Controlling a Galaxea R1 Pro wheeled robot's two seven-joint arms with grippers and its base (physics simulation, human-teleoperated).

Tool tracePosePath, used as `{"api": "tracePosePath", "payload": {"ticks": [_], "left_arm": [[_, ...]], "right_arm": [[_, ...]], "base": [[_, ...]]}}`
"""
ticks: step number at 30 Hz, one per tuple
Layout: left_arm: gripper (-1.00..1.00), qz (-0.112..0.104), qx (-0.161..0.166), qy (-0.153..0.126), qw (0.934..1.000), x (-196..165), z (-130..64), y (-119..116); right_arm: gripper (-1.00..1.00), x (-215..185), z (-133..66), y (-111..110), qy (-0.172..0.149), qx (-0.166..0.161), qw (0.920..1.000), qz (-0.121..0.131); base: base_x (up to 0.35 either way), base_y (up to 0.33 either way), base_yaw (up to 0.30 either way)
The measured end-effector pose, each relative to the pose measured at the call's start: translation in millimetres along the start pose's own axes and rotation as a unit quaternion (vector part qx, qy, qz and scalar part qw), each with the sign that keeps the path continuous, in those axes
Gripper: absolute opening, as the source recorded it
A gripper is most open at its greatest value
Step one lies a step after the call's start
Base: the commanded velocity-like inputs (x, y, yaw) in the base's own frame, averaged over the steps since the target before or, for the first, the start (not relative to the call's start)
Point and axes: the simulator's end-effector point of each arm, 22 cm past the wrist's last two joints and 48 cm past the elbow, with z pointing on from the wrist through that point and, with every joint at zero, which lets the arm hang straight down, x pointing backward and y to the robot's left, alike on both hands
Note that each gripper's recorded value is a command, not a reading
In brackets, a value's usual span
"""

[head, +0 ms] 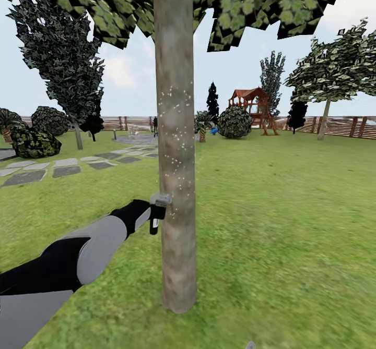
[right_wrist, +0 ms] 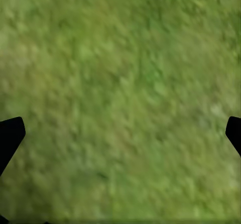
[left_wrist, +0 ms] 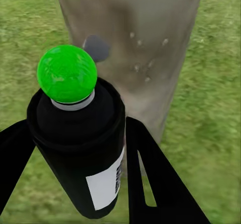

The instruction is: In the garden, pick up the pesticide atomizer on the floor and spray pesticide onto both trees until each tree trunk is fully covered.

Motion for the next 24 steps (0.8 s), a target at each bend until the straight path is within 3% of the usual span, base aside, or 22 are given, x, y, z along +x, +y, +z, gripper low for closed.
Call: {"api": "tracePosePath", "payload": {"ticks": [6,8,11,16,18,21,24], "left_arm": [[-1.0,-0.006,-0.008,0.007,0.9999,31,7.7,14],[-1.0,-0.006,-0.011,-0.002,0.9999,34,9.1,19],[-1.0,-0.01,-0.018,-0.01,0.9997,39,7.4,54],[-1.0,-0.018,-0.014,-0.017,0.9996,42,1.4,95],[-1.0,-0.016,-0.008,-0.039,0.9991,33,0.7,94],[-1.0,-0.011,0.049,-0.059,0.997,22,-1.3,68],[-1.0,-0.008,0.058,-0.069,0.9959,14,-3.7,65]], "right_arm": [[1.0,0,0.0,0,0.0,0.0,1.0,0.0],[1.0,0,-0.1,0,0.0,0.0,1.0,0.0],[1.0,0,-0.1,0,0.0,0.0,1.0,0.0],[1.0,0,-0.1,0,0.0,0.0,1.0,0.0],[1.0,0,-0.1,0,0.0,0.0,1.0,0.0],[1.0,0,-0.1,0,0.0,0.0,1.0,0.0],[1.0,0,-0.1,0,0.0,0.0,1.0,0.0]], "base": [[0.0,0.0,0.0],[0.0,0.0,0.0],[0.0,0.0,0.0],[0.0,0.0,0.0],[0.0,0.0,0.0],[0.0,0.0,0.0],[0.0,0.0,0.0]]}}
